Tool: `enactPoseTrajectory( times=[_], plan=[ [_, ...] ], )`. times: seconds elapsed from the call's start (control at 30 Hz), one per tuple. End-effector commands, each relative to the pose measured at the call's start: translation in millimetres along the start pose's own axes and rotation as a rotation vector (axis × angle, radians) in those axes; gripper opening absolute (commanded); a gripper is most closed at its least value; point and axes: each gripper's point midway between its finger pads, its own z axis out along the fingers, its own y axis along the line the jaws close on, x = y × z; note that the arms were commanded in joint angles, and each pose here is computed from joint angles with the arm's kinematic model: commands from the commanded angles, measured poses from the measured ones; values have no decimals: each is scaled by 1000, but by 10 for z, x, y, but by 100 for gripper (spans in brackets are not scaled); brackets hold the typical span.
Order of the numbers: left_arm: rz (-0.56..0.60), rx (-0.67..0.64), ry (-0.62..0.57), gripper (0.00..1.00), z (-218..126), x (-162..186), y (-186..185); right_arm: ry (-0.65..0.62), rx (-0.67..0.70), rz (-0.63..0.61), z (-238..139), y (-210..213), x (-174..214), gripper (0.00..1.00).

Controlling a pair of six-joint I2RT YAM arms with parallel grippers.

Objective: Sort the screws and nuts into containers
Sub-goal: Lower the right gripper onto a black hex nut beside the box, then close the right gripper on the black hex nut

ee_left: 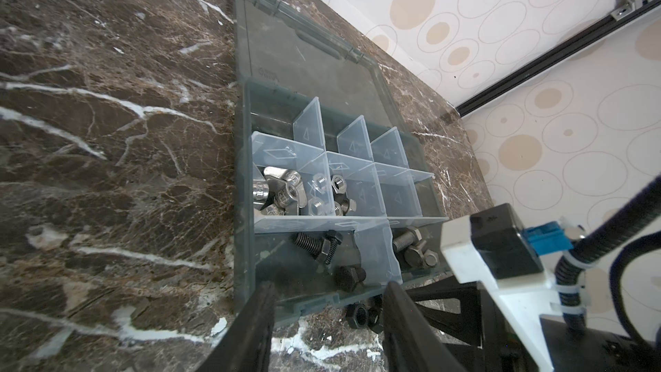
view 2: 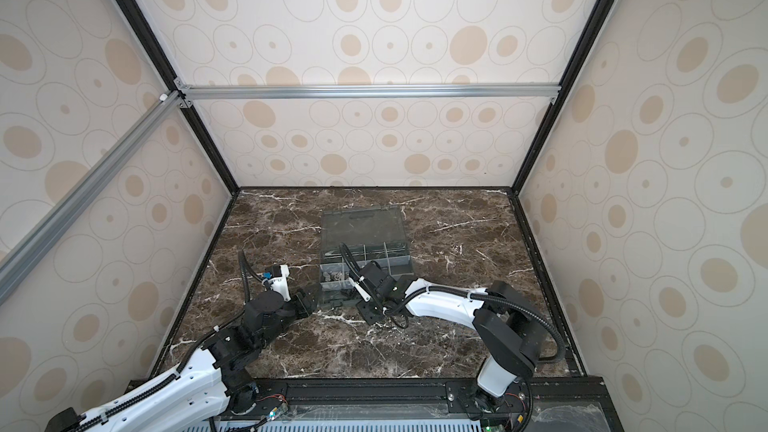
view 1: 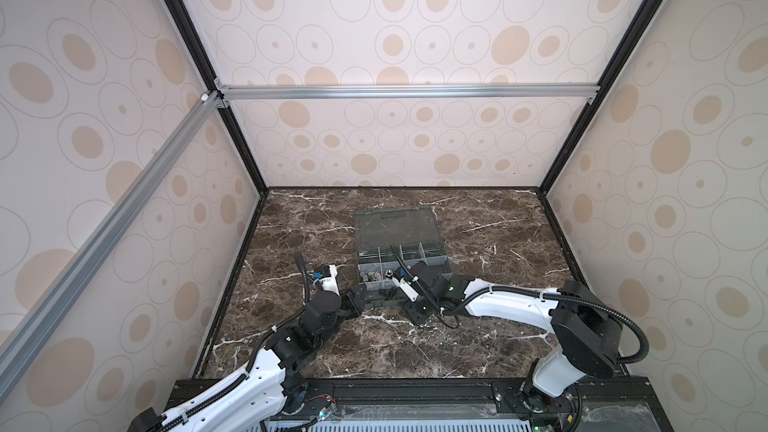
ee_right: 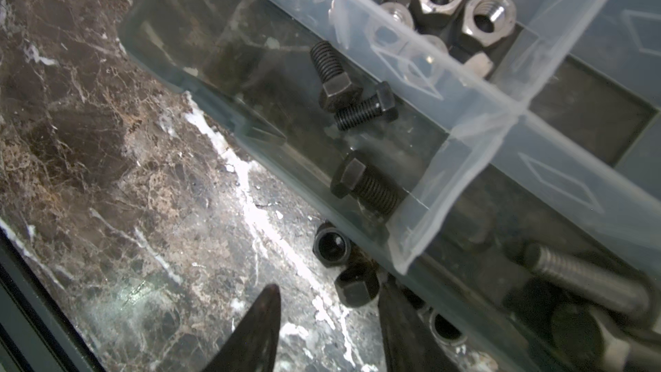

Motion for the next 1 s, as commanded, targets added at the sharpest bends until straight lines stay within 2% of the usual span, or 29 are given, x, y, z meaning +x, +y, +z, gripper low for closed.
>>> enactPoseTrajectory(
  times=[0.0, 0.7, 0.97],
  plan=[
    [-31, -26, -25, 49, -28, -53, 66, 26, -6, -47, 47, 52, 0, 48],
    [-25, -27, -20, 49, -17, -47, 62, 119, 72, -107, 372, -10, 54, 48],
    [-28, -27, -15, 49, 2, -27, 69, 142, 96, -126, 442, -18, 113, 38]
  ],
)
